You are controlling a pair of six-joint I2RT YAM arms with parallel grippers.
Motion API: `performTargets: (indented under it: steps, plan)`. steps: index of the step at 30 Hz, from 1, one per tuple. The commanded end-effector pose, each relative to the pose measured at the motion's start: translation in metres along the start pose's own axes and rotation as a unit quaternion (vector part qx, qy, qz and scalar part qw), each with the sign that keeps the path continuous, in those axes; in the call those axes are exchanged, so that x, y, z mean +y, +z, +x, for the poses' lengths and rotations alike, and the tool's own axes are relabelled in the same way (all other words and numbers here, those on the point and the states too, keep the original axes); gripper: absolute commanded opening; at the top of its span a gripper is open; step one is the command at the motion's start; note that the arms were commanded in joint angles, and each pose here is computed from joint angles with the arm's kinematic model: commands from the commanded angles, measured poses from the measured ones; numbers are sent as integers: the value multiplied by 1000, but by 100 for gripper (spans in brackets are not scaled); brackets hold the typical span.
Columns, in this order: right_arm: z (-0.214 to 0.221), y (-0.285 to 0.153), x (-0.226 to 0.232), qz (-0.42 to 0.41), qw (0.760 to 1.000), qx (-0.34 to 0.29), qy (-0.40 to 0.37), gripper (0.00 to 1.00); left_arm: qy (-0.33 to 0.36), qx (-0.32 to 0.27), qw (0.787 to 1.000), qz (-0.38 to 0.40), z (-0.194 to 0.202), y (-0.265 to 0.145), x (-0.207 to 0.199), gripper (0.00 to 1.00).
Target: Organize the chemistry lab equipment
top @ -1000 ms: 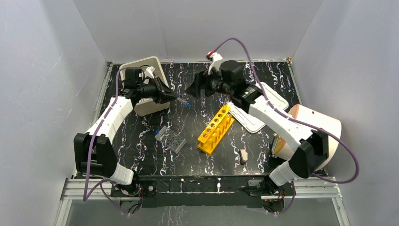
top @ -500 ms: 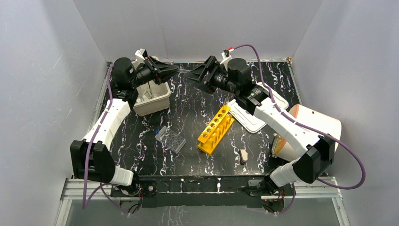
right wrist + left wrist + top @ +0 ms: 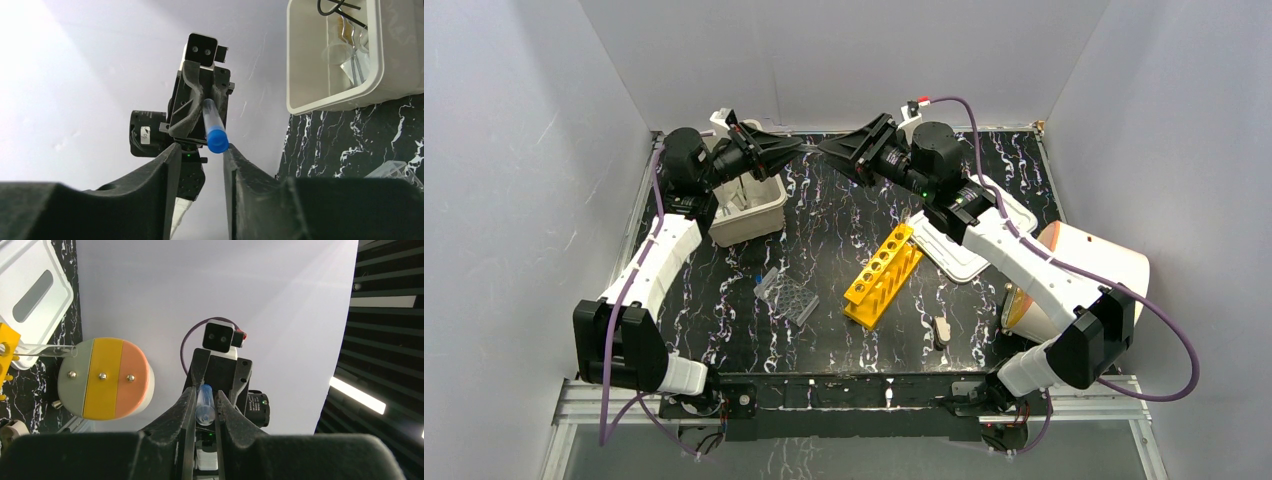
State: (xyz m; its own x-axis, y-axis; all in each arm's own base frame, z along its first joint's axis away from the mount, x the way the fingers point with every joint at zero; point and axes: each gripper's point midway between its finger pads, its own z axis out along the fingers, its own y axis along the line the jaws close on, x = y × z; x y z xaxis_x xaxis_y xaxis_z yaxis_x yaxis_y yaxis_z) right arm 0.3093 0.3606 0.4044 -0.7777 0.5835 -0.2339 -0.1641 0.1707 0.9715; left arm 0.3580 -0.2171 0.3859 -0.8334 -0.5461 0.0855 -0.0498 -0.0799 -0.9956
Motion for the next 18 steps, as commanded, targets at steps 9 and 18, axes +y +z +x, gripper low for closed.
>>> performTargets:
  steps: [9, 18]
  plan:
    - [-20, 3, 27, -36, 999, -40, -2, 41, 23, 29, 999, 35, 24, -11, -25, 0]
    - [-21, 1, 31, -45, 998, -41, -27, 23, 21, 29, 999, 34, 23, -11, -24, 0]
